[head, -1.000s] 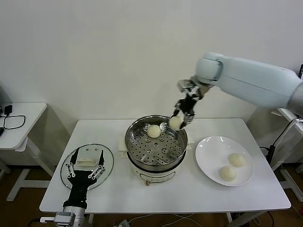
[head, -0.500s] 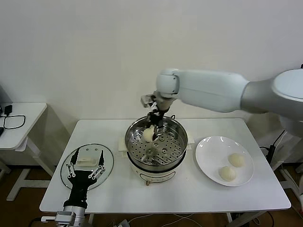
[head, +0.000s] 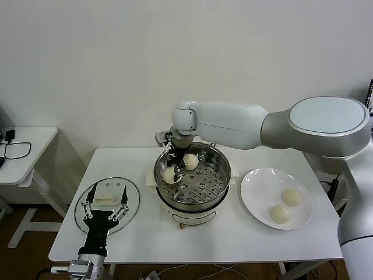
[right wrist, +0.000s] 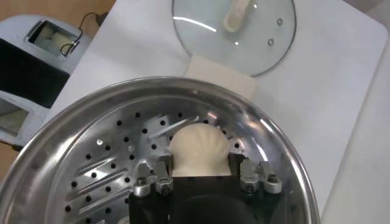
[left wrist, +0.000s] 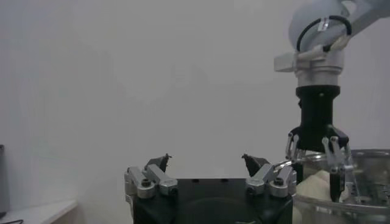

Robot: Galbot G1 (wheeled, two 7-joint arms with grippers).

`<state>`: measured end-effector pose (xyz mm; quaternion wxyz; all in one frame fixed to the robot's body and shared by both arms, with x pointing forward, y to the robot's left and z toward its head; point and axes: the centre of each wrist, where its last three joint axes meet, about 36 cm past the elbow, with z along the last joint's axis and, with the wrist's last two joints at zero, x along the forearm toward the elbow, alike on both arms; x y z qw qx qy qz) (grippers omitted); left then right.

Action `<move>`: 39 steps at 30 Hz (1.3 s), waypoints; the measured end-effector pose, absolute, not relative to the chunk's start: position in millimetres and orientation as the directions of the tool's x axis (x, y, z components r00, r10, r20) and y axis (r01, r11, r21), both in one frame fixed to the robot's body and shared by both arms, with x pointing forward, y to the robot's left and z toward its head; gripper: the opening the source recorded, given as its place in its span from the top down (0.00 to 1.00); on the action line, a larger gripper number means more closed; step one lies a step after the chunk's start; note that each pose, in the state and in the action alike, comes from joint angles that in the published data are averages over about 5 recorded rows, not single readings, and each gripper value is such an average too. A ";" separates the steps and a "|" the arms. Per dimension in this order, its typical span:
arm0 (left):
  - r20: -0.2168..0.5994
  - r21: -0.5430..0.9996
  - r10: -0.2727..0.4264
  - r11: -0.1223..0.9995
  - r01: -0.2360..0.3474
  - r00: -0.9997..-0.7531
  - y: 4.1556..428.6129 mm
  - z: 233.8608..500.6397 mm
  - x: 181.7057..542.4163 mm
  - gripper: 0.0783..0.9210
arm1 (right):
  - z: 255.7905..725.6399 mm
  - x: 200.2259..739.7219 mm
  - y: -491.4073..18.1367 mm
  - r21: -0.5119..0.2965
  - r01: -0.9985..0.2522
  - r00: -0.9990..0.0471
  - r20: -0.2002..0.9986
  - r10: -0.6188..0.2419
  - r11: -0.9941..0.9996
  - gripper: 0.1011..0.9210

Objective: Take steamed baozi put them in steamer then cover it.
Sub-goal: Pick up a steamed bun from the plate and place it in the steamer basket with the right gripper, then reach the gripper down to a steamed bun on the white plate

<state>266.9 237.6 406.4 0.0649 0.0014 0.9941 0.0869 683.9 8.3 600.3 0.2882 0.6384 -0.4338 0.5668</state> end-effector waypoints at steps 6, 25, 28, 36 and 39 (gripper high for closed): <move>-0.125 0.175 0.012 0.985 -0.011 -0.992 238.7 404.7 266.6 0.12 | 596.7 684.1 8.4 -0.125 -0.881 -0.025 0.975 -0.220 -0.456 0.23; -0.132 0.171 0.018 0.985 -0.005 -0.991 235.4 409.6 266.5 0.12 | 673.8 683.6 -97.5 -0.147 -0.883 -0.059 0.977 -0.205 -0.446 0.12; -0.133 0.171 0.020 0.985 -0.003 -0.991 234.4 409.7 266.8 0.12 | 685.2 684.7 -150.2 -0.138 -0.898 -0.065 0.980 -0.186 -0.417 0.12; -0.132 0.166 0.017 0.986 -0.006 -0.991 232.0 410.4 266.9 0.12 | 672.4 673.5 -286.6 -0.113 -0.944 -0.072 0.988 -0.140 -0.310 0.12; -0.129 0.165 0.013 0.986 -0.009 -0.992 232.2 410.6 266.0 0.12 | 650.2 667.3 -320.3 -0.088 -0.956 -0.054 0.991 -0.126 -0.281 0.12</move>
